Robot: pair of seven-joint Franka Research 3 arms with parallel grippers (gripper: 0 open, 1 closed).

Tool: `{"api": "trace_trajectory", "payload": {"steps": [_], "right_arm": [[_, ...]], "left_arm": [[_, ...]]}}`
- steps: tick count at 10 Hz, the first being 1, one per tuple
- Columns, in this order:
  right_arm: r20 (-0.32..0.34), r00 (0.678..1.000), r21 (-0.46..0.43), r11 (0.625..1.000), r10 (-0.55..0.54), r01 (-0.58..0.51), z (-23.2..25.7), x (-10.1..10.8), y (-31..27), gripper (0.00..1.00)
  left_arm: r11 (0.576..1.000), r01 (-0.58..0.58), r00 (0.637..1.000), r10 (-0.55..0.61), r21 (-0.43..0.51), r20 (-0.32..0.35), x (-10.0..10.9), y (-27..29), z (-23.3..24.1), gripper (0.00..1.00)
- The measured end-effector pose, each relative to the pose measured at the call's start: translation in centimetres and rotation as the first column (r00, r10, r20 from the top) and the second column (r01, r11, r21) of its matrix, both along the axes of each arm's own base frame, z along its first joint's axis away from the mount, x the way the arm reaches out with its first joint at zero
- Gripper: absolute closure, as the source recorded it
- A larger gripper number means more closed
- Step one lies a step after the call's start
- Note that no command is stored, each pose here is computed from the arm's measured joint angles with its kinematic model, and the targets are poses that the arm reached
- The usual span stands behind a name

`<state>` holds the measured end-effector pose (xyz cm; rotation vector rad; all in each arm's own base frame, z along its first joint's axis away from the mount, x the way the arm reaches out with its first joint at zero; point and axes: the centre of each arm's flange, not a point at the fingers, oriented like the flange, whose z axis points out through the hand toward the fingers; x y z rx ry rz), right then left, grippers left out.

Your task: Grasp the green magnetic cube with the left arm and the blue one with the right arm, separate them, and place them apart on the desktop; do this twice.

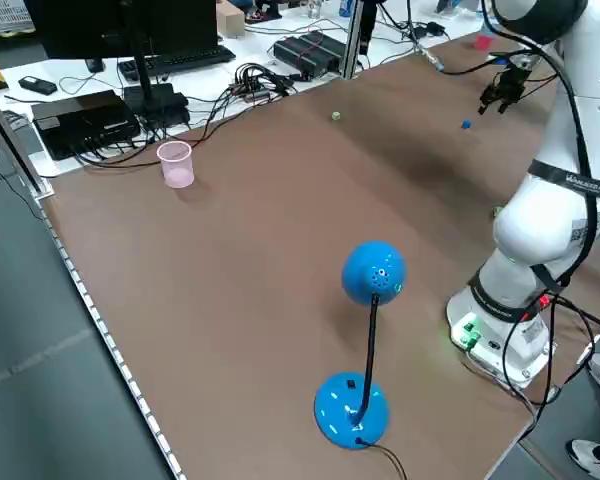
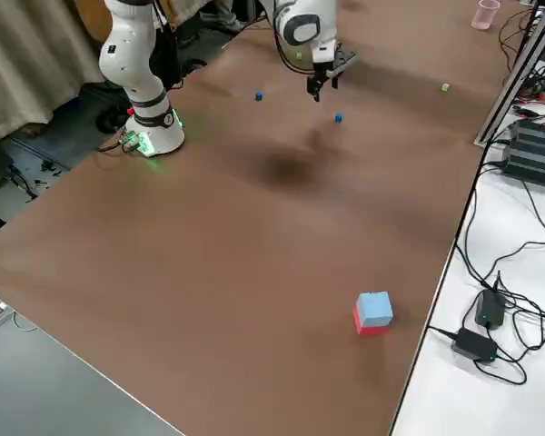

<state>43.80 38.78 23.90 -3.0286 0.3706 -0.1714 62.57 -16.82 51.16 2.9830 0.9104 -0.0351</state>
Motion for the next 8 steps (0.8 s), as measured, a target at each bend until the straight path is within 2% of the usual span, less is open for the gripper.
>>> {"api": "trace_trajectory", "payload": {"steps": [1,2,3,4,6,8], "right_arm": [[0.014,0.997,-0.027,0.997,0.073,-0.073,-1.0,1.3,-0.3,0.00],[0.019,0.992,-0.045,0.991,0.125,-0.124,-1.9,2.4,-0.5,0.00],[0.024,0.985,-0.055,0.985,0.168,-0.166,-2.4,3.6,-0.7,0.02],[0.023,0.980,-0.065,0.979,0.197,-0.196,-3.0,4.5,-1.1,0.03],[0.008,0.973,-0.076,0.971,0.229,-0.228,-4.5,4.6,-0.9,0.07],[-0.001,0.964,-0.097,0.959,0.268,-0.266,-5.8,4.1,-0.5,0.21]], "left_arm": [[0.991,0.137,0.991,-0.137,0.003,-0.006,-1.0,1.9,2.2,0.00],[0.960,0.279,0.960,-0.279,0.005,-0.001,-2.1,3.5,4.3,0.00],[0.932,0.362,0.932,-0.362,0.011,0.014,-3.3,4.8,6.1,0.00],[0.907,0.421,0.907,-0.421,0.018,0.027,-4.4,5.6,7.0,0.00],[0.842,0.538,0.841,-0.539,0.037,0.053,-6.2,5.9,8.0,0.00],[0.821,0.568,0.818,-0.570,0.052,0.078,-6.6,5.9,9.0,0.00]]}}
